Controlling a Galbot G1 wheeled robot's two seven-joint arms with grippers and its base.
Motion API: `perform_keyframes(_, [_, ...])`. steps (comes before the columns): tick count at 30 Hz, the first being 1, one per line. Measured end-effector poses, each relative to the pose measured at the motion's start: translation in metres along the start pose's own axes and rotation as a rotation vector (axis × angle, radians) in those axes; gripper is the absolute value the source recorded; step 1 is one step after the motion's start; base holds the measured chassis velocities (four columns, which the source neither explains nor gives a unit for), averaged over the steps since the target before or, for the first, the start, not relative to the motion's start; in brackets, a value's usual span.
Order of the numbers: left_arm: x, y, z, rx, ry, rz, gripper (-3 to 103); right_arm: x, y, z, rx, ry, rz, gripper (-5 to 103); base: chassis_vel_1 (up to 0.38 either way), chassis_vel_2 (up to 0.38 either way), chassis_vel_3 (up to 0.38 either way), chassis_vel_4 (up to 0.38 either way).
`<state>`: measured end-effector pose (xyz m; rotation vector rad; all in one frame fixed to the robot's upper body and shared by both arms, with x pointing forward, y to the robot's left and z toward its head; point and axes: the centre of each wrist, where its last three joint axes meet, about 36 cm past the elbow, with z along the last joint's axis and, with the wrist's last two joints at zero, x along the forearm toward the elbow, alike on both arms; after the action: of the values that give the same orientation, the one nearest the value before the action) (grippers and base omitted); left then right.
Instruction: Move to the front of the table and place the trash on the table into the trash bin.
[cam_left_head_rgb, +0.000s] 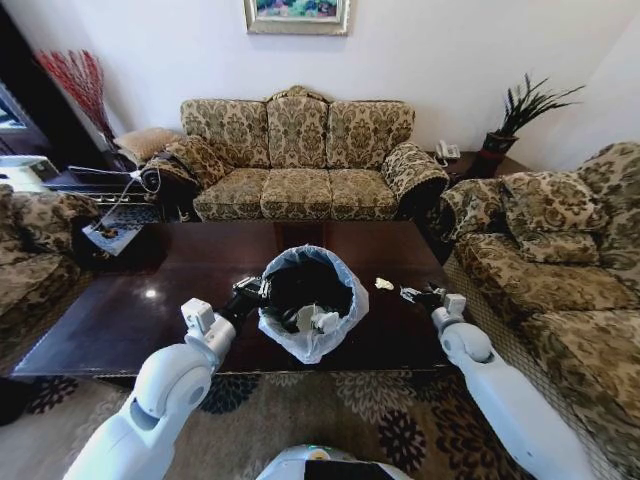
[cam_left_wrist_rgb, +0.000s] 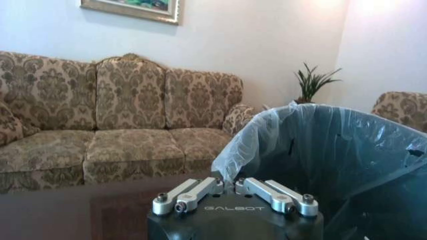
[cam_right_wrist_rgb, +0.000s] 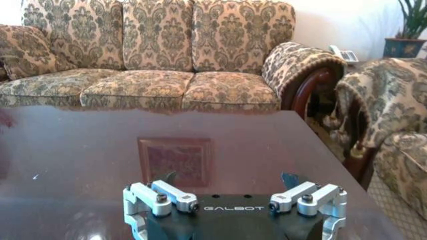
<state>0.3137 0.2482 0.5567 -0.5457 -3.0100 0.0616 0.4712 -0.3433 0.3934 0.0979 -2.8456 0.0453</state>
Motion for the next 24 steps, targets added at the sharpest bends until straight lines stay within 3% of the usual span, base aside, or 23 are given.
perform_keyframes(12, [0.001, 0.002, -0.001, -0.001, -0.004, -0.014, 3, -0.010, 0.023, 0.025, 0.024, 0.078, -0.022, 100, -0.208, 0.218, 0.203, -0.213])
perform_keyframes(24, [0.004, 0.006, -0.003, -0.010, -0.008, -0.028, 3, 0.010, 0.029, 0.074, 0.005, 0.168, -0.009, 100, -0.016, 0.001, -0.008, 0.001])
